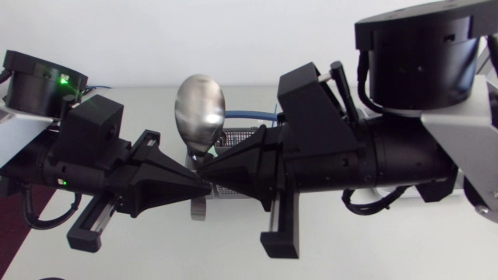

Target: Unload the cutlery basket into the drawer organizer.

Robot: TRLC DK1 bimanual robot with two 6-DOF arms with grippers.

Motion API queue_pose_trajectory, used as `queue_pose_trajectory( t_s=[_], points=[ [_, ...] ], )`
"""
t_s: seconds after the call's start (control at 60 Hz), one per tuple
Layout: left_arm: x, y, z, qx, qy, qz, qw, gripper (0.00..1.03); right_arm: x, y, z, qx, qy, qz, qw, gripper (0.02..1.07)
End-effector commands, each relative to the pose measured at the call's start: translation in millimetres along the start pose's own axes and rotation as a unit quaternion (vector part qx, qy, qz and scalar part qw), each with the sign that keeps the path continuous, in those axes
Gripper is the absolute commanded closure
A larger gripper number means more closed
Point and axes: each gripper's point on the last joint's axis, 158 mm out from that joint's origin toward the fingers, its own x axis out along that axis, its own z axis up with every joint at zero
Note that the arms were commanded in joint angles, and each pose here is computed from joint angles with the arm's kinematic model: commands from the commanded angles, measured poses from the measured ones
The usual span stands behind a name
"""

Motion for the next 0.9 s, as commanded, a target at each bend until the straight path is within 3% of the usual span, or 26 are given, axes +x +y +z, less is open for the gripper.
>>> queue_pose_trajectory(
  t_s=[0.0,0.133,0.633,0.75,0.833,0.883],
  points=[
    [-0.6,1.4,10.6,-0.003,-0.008,-0.006,1.0,1.0,3.8,8.0,9.7,-0.01,-0.01,0.013,1.0,0.99],
    [0.2,0.9,11.7,-0.004,-0.008,-0.008,1.0,1.0,4.8,11.5,8.6,-0.009,-0.008,0.018,1.0,0.88],
    [4.3,-1.5,10.2,-0.005,-0.005,-0.016,1.0,1.0,7.6,14.1,11.4,-0.012,-0.01,0.02,1.0,0.88],
    [4.7,-1.9,9.7,-0.005,-0.005,-0.017,1.0,1.0,8.9,13.2,9.7,-0.01,-0.008,0.02,1.0,0.89],
    [4.7,-1.9,9.7,-0.005,-0.005,-0.017,1.0,1.0,9.4,13.0,8.9,-0.01,-0.007,0.02,1.0,0.99],
    [4.7,-1.9,9.7,-0.005,-0.005,-0.017,1.0,1.0,9.5,12.6,8.2,-0.01,-0.006,0.019,1.0,1.0]
  ],
)
